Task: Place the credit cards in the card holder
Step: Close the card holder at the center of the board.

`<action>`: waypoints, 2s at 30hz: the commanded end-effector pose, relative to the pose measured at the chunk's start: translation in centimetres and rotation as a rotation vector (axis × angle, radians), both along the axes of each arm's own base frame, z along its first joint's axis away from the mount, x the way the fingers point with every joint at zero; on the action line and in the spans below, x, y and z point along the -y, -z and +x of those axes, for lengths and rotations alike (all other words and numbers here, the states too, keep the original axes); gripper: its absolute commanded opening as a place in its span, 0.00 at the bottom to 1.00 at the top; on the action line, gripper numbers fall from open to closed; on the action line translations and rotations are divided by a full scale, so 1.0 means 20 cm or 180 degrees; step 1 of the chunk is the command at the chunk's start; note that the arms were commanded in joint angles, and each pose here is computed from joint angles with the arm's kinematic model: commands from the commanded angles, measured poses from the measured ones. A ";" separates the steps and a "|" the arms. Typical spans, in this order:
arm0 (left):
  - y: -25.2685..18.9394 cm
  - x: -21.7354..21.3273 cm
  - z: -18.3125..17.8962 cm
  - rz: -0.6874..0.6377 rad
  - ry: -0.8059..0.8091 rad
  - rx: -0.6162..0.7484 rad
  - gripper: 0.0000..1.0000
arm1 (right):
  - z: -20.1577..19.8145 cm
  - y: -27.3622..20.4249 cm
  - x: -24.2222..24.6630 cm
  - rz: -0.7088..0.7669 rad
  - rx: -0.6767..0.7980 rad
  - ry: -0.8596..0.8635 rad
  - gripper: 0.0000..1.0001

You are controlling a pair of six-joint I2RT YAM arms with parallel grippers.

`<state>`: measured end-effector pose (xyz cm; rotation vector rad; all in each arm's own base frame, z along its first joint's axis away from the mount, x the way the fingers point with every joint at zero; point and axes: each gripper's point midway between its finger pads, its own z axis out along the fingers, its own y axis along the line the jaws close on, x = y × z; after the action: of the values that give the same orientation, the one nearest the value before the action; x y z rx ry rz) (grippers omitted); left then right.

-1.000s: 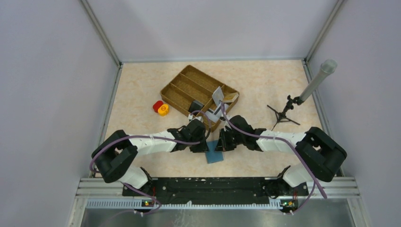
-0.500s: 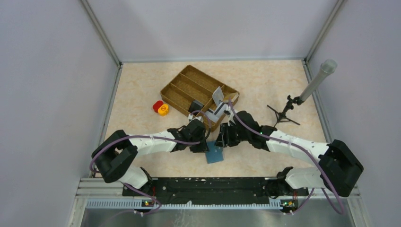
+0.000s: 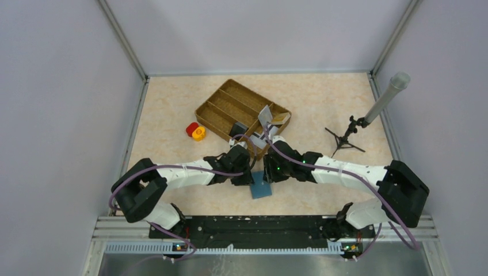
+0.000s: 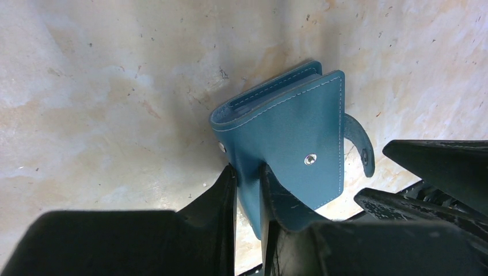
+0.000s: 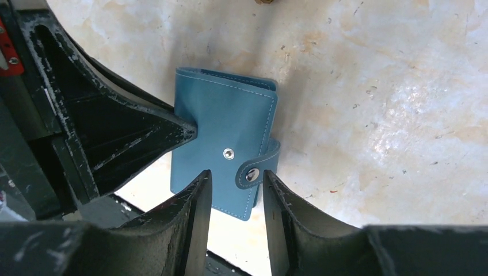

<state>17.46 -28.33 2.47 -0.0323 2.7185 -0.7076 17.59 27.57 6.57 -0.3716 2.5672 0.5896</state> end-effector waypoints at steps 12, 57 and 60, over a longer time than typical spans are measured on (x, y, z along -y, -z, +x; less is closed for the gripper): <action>0.10 -0.08 -0.05 0.0235 0.0040 -0.0044 0.20 | 0.05 -0.04 -0.01 -0.0335 0.0179 0.0137 0.16; 0.10 -0.06 -0.05 0.0194 0.0075 -0.0058 0.18 | -0.02 0.07 -0.16 -0.0161 -0.0038 -0.0236 0.00; 0.10 -0.06 -0.05 0.0196 0.0076 -0.0061 0.18 | -0.02 0.08 -0.17 -0.0126 -0.0043 -0.0253 0.00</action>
<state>17.42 -28.36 2.48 -0.0303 2.7097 -0.7194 17.01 29.51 4.25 -0.4520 2.6298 0.5252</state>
